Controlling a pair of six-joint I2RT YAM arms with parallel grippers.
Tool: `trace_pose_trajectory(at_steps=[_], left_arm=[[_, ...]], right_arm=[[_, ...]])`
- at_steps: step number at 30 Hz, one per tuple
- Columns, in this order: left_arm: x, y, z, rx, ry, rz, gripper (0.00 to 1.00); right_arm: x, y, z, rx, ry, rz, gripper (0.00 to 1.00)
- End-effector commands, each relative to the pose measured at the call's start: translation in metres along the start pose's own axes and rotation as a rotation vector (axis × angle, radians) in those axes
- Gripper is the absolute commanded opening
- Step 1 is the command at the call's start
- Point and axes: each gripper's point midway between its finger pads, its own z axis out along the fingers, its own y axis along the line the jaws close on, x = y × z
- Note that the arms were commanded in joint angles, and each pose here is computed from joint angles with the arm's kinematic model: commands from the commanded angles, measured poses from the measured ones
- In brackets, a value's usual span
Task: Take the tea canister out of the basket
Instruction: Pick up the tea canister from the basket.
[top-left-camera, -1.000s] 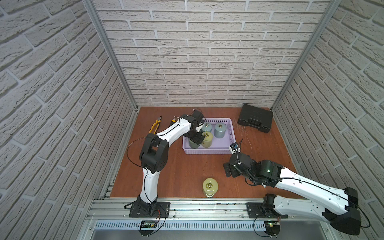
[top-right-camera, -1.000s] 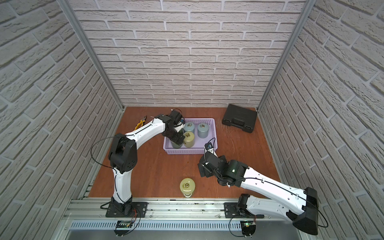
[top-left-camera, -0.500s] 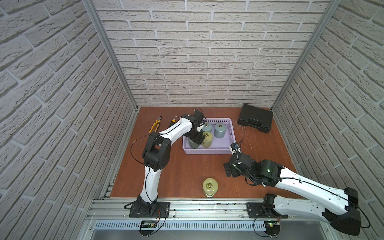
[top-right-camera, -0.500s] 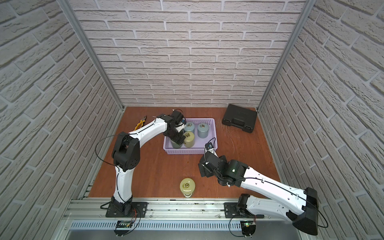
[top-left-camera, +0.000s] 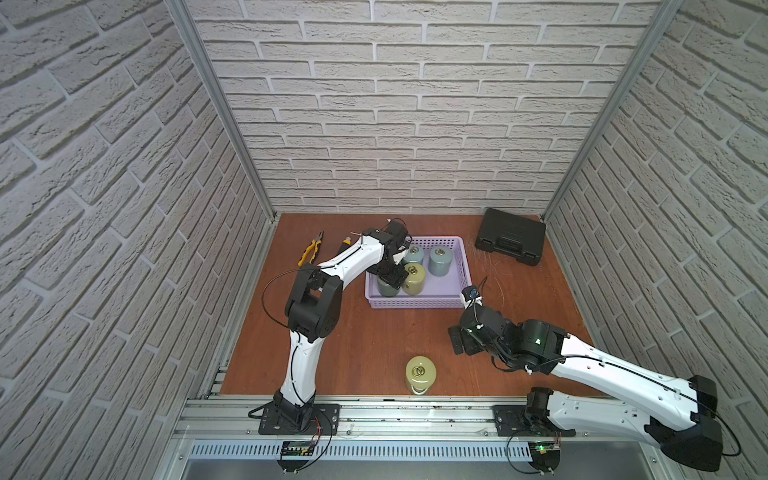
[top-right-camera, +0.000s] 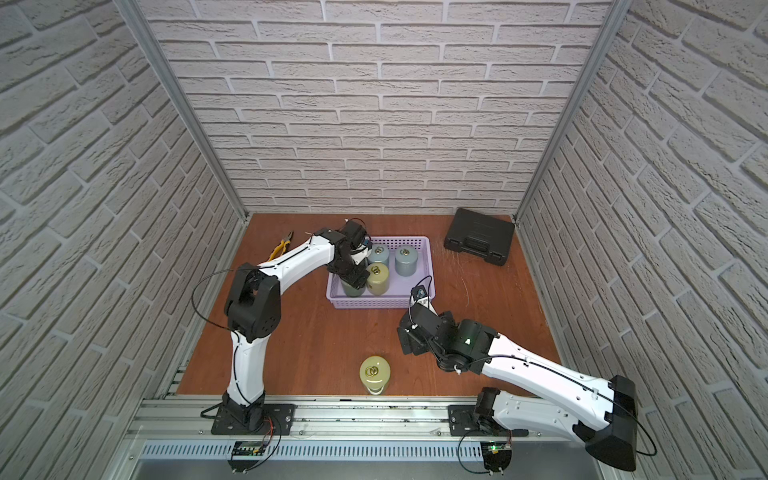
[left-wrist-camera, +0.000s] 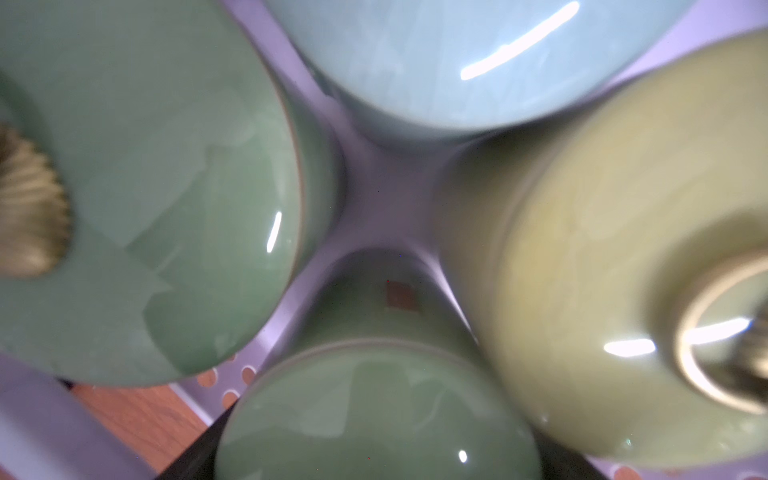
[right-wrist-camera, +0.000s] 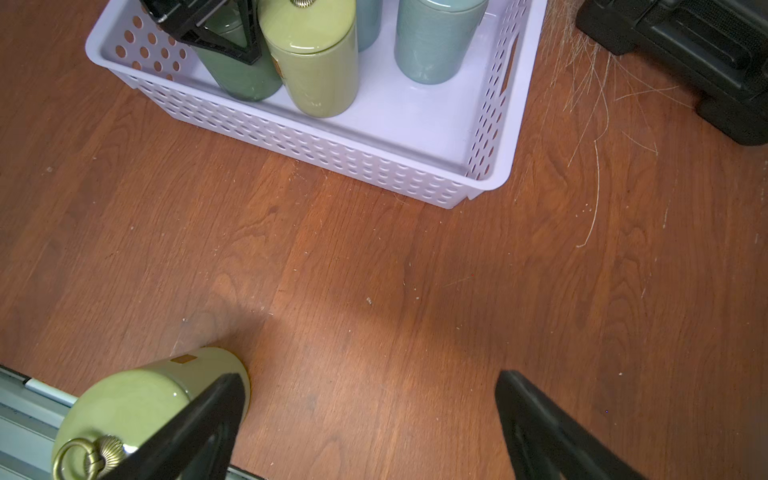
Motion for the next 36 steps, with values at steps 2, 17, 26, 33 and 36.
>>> trace_pose_trajectory(at_steps=[2,17,26,33,36], left_arm=[[-0.007,0.004,-0.026,-0.015,-0.048,-0.035,0.63],[-0.014,0.009,-0.102,-0.058,-0.145,-0.079,0.60],[0.009,-0.001,-0.141,-0.073,-0.158,-0.095,0.59],[0.045,-0.014,-0.167,-0.057,-0.148,-0.098,0.59],[0.061,-0.022,-0.178,-0.048,-0.167,-0.104,0.58]], right_arm=[[-0.005,-0.003,0.000,0.013,-0.018,0.023,0.99],[-0.007,-0.010,-0.004,0.038,-0.029,0.026,0.99],[-0.008,-0.013,-0.004,0.054,-0.041,0.038,0.99],[-0.014,-0.013,-0.009,0.050,-0.050,0.075,0.99],[-0.018,-0.014,-0.012,0.049,-0.062,0.087,0.99]])
